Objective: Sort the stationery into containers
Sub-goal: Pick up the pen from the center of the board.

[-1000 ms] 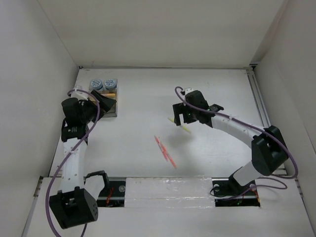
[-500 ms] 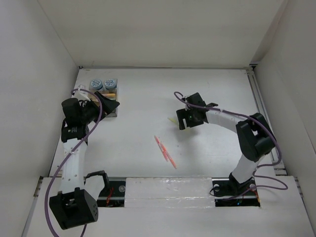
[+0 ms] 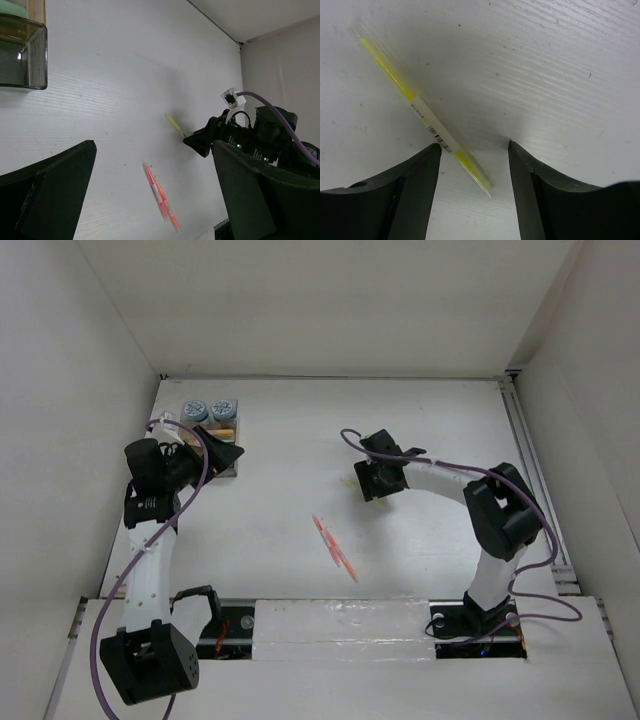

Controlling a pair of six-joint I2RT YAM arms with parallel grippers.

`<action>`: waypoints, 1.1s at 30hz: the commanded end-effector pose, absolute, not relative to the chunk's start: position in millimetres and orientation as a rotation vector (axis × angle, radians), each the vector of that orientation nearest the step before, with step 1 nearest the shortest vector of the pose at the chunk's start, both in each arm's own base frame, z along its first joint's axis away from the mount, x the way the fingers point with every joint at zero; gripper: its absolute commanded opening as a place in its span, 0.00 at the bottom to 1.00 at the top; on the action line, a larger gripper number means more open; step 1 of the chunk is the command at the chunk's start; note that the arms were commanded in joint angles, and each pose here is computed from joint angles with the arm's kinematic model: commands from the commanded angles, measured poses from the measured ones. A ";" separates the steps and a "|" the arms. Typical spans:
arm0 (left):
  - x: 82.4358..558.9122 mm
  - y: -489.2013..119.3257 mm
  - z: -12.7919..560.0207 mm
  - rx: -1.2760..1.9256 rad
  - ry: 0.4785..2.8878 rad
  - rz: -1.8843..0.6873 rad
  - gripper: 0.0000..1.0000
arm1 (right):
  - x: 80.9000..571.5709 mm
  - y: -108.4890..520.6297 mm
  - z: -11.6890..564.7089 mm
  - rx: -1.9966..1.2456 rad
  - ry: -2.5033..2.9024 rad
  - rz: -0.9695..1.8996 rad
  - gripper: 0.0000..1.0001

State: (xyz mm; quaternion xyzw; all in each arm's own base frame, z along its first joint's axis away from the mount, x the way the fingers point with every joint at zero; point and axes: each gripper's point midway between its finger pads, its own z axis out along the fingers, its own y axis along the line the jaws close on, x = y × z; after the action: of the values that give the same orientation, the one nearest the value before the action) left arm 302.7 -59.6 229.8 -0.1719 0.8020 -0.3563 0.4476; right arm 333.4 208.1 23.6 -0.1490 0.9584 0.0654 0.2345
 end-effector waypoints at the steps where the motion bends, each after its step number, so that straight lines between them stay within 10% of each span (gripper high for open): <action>1: 303.8 -61.4 240.1 -0.359 1.949 -0.883 1.00 | 317.2 207.3 3.2 -0.417 2.706 0.082 0.62; 7: 303.1 -62.8 240.6 -0.352 1.949 -0.892 1.00 | 307.9 207.4 -8.4 -0.412 2.743 0.035 0.46; 14: 303.8 -62.4 244.2 -0.337 1.942 -0.884 1.00 | 307.3 208.1 -19.1 -0.407 2.778 -0.016 0.00; 33: 292.6 -101.2 235.3 -0.208 1.930 -1.268 1.00 | 309.2 412.3 136.7 -0.670 2.388 0.584 0.00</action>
State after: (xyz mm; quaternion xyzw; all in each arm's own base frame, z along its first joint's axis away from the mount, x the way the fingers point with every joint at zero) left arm 296.2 -93.7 214.1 -0.1266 0.7843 -0.4731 0.3808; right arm 316.2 375.0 109.8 -0.2364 0.9116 0.1722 0.2888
